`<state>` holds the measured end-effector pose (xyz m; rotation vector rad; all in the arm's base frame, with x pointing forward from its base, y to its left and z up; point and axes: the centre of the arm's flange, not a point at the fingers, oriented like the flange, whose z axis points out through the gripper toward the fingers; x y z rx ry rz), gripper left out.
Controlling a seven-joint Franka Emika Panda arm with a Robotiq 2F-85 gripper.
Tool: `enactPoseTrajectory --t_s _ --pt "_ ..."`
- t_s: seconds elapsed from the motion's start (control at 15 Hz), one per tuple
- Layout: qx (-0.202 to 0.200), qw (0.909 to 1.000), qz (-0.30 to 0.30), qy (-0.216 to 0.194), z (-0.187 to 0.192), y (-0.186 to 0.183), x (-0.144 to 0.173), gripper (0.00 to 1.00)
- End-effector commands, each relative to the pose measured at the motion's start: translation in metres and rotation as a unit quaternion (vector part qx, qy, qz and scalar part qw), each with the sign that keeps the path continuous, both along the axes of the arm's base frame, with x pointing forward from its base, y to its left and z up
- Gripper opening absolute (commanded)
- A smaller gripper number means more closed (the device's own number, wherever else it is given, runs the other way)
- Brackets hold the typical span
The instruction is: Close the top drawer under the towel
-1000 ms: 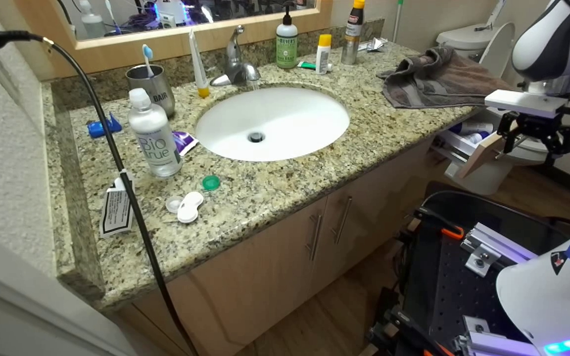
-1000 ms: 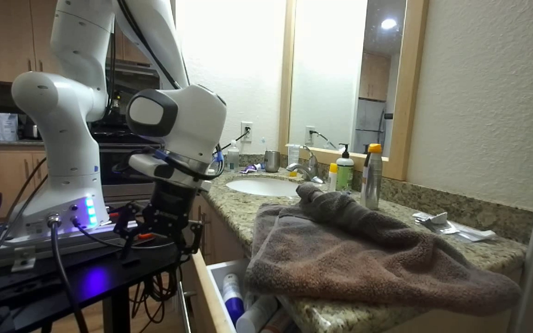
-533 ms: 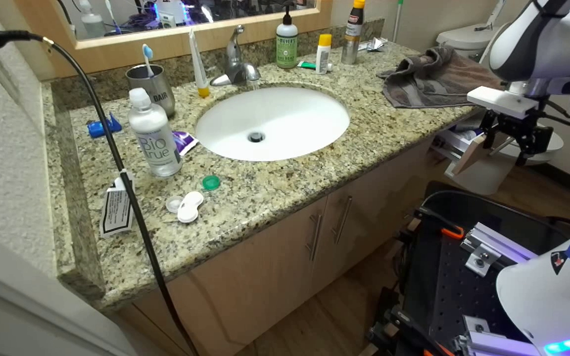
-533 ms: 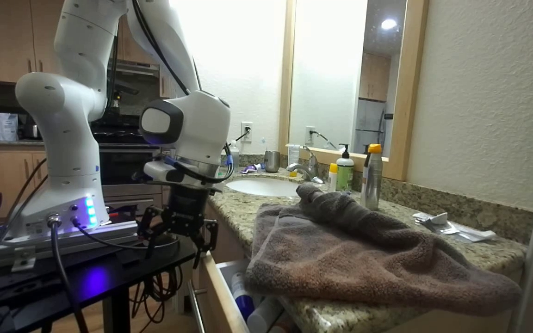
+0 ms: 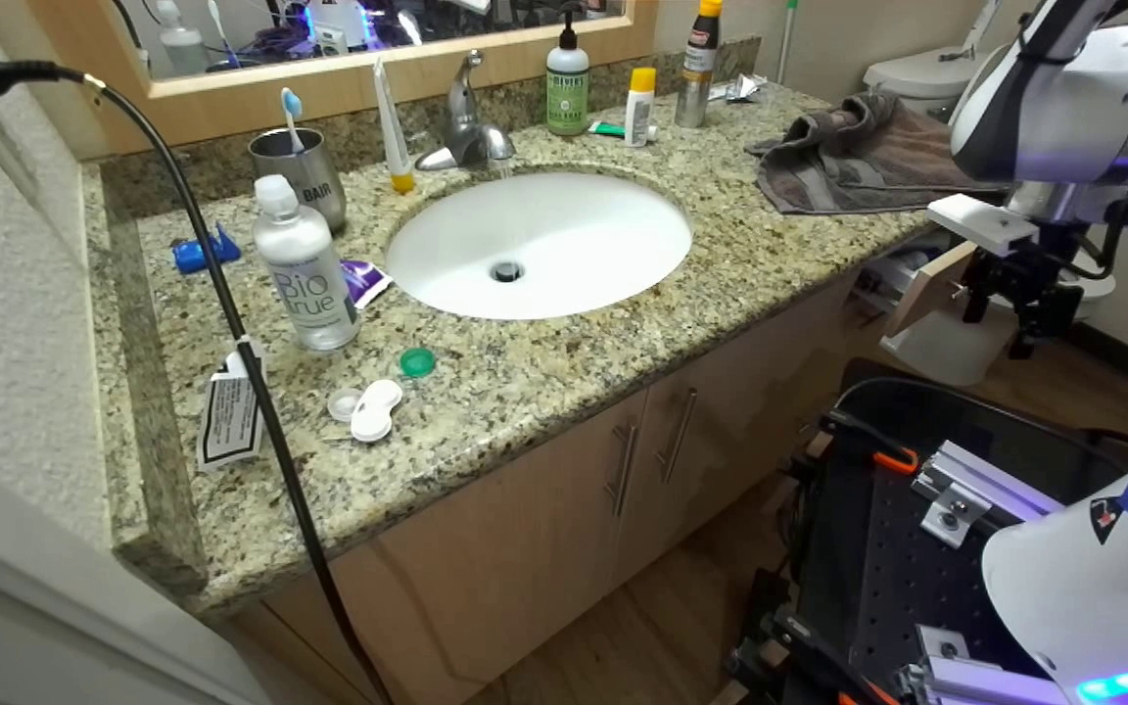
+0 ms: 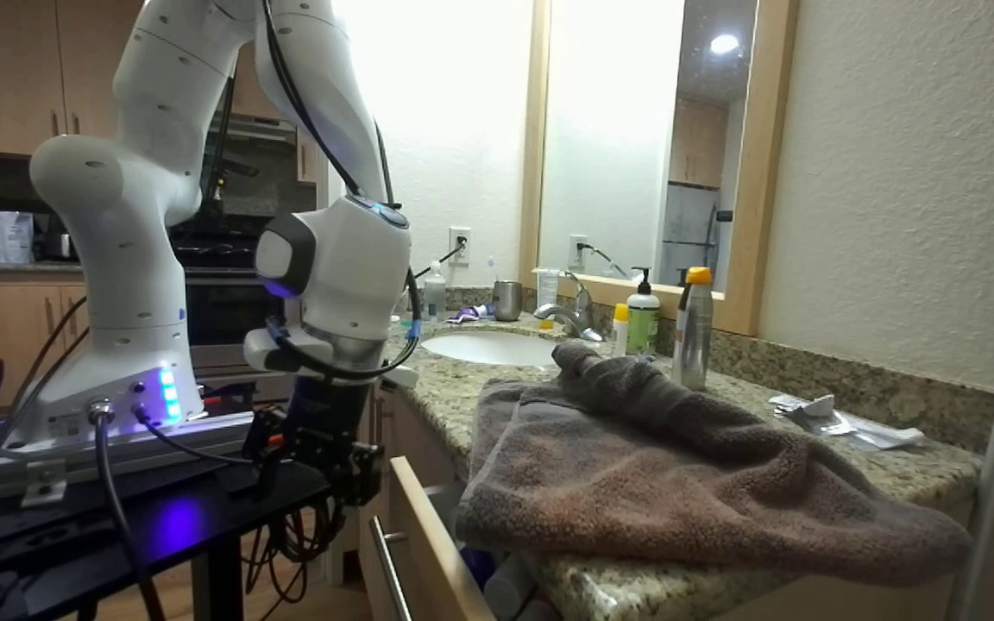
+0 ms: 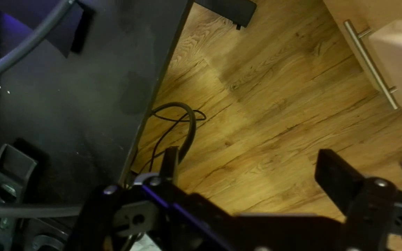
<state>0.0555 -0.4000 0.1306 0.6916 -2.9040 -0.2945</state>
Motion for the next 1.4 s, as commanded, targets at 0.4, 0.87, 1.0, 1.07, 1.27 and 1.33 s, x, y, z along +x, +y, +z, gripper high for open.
enactPoseTrajectory --t_s 0.4,0.87,1.0,1.07,1.27,1.33 --pt "-0.075 0.9633 -0.258 0.004 0.001 -0.03 0.045 1.0" --pt "-0.102 0.9364 -0.336 0.007 0.009 -0.048 0.064 1.0" --pt "-0.105 0.9318 -0.347 0.004 0.011 -0.051 0.066 1.0" --pt "-0.105 0.9306 -0.351 0.002 0.012 -0.052 0.066 1.0" --pt "-0.059 0.9546 -0.292 -0.008 0.016 -0.045 0.061 1.0" --pt "-0.092 0.9411 -0.325 0.0 0.013 -0.045 0.065 1.0"
